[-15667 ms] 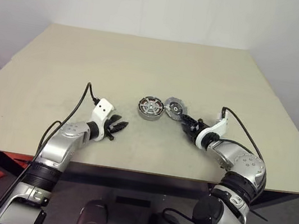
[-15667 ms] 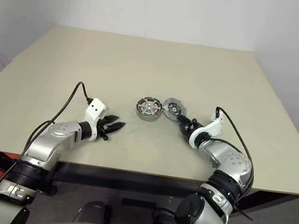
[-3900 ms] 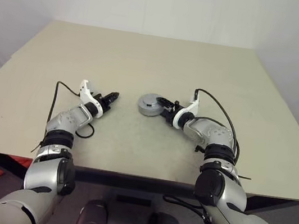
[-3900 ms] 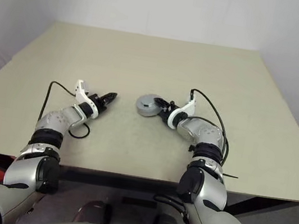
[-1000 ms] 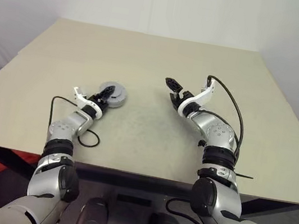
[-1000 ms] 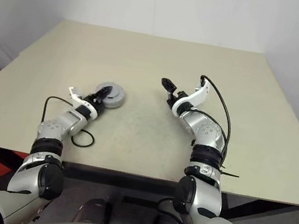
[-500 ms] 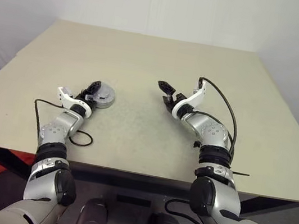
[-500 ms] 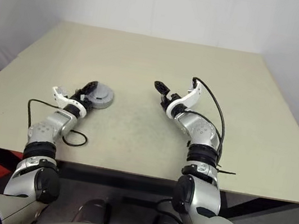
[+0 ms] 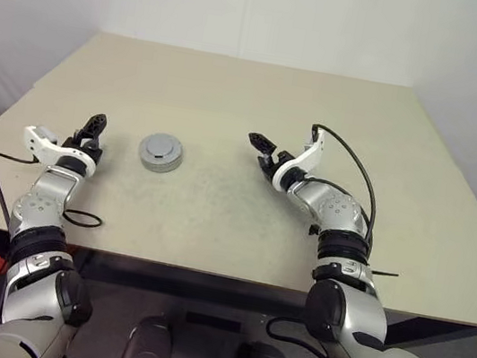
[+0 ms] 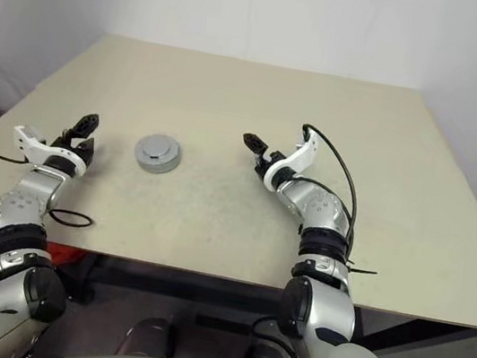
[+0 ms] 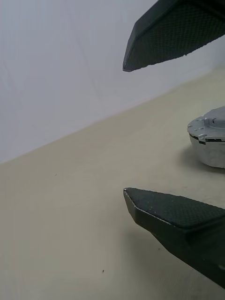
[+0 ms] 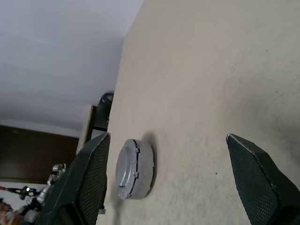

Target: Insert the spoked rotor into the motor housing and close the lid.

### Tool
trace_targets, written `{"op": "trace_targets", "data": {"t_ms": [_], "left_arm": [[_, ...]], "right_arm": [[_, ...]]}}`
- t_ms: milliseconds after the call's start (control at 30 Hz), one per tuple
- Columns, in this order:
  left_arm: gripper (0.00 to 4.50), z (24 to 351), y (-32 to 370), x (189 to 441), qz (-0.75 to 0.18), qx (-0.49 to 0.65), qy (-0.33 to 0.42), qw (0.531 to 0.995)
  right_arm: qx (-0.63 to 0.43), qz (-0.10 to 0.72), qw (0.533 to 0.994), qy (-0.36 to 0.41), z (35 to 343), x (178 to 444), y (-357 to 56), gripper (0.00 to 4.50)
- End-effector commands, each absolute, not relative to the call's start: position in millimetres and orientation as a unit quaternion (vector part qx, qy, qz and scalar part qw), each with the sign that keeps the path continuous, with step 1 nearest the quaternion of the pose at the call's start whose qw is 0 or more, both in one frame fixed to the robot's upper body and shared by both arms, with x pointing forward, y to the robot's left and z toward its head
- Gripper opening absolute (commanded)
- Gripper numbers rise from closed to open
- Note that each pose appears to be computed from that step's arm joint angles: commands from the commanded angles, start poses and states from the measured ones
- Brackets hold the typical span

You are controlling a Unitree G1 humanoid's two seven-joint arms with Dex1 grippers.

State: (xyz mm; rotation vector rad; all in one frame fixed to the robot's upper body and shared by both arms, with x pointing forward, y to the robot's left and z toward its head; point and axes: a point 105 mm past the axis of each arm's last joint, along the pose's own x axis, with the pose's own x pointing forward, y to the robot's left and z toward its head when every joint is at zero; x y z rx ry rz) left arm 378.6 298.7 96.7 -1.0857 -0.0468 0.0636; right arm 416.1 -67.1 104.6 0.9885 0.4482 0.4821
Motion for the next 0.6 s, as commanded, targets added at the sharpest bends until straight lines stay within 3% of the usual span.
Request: {"op": "trace_targets", "data": {"t_ms": [33,267,367,600], "left_arm": [[4.21,133.6,287.4,382.7,-0.013,-0.420,-0.053,0.906],[4.21,166.1,231.6,385.8,-0.115,-0.174,-0.066,0.976],[4.21,166.0,199.8,380.6,-0.191,-0.092,-0.054,0.976],[4.21,141.8,138.8,368.3,-0.305,-0.030,-0.032,0.951]], "right_arm": [[0.412,0.254,0.862,0.150,130.5,421.0,-68.4,4.44],[0.181,0.275,0.943,0.045,144.7,419.3,-95.2,4.44],[0.056,0.314,0.947,0.031,138.4,409.0,-111.2,4.44],[-0.037,0.333,0.941,0.056,126.3,398.9,-159.0,4.44]]}}
